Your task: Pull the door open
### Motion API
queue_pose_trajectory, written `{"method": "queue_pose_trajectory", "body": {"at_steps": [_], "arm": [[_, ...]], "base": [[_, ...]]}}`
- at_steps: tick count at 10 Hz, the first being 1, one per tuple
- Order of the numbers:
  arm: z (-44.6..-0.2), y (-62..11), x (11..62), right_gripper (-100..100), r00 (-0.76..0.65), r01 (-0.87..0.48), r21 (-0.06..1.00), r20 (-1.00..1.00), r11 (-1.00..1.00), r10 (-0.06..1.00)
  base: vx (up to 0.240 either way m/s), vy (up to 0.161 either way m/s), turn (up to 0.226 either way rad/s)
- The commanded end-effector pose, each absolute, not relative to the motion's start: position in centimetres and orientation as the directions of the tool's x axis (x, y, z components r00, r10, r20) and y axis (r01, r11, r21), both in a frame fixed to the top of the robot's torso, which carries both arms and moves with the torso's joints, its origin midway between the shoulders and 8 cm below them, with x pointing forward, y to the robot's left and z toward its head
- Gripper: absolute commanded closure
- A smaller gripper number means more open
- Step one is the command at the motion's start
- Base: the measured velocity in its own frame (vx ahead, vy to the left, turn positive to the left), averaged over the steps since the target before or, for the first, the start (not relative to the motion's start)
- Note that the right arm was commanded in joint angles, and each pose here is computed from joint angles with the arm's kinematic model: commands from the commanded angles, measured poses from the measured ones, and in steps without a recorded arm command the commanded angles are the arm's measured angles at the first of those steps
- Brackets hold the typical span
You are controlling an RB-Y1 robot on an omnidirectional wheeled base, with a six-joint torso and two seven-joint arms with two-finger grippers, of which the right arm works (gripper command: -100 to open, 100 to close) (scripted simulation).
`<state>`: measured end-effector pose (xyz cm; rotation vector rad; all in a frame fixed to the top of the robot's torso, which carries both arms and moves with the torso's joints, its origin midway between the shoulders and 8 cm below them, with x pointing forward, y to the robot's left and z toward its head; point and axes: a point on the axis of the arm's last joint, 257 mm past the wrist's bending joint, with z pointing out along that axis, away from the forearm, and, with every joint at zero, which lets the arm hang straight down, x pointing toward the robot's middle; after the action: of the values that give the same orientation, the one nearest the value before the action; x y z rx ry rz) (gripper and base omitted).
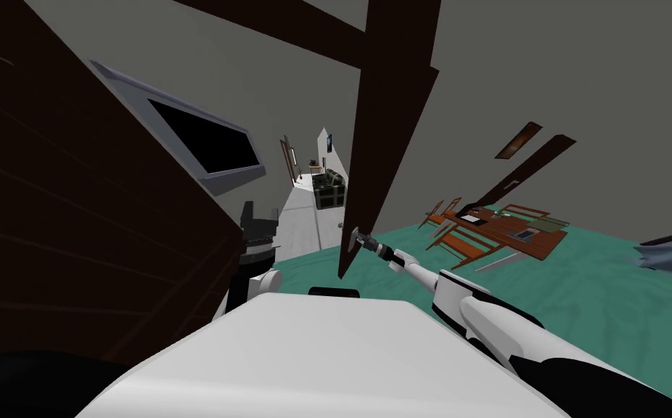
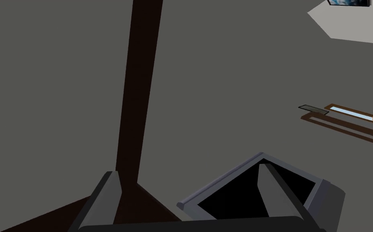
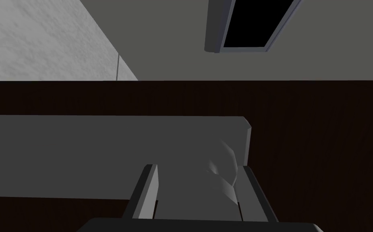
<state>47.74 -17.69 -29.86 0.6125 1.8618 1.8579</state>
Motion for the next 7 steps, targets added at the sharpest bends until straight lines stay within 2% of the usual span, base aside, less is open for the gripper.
{"method": "queue_pose_trajectory", "body": {"at_steps": [1,3,4,5,7], "arm": [[-29.69,-17.63,47.59,100,-0.815,0.001,1.0,0.001,0.0,0.579],[-29.62,-17.43,47.33,100,-0.825,0.0,1.0,0.0,0.0,0.566],[-29.99,-17.3,47.1,100,-0.824,0.008,1.0,0.005,0.002,0.566],[-30.1,-17.07,47.07,100,-0.827,0.01,1.0,0.007,0.003,0.562],[-30.03,-16.84,47.3,100,-0.827,0.008,1.0,0.006,0.002,0.562]], "base": [[-0.107,-0.23,0.104],[-0.065,-0.201,0.077],[-0.022,-0.087,0.019],[-0.1,-0.141,0.131],[-0.121,-0.22,0.19]]}}
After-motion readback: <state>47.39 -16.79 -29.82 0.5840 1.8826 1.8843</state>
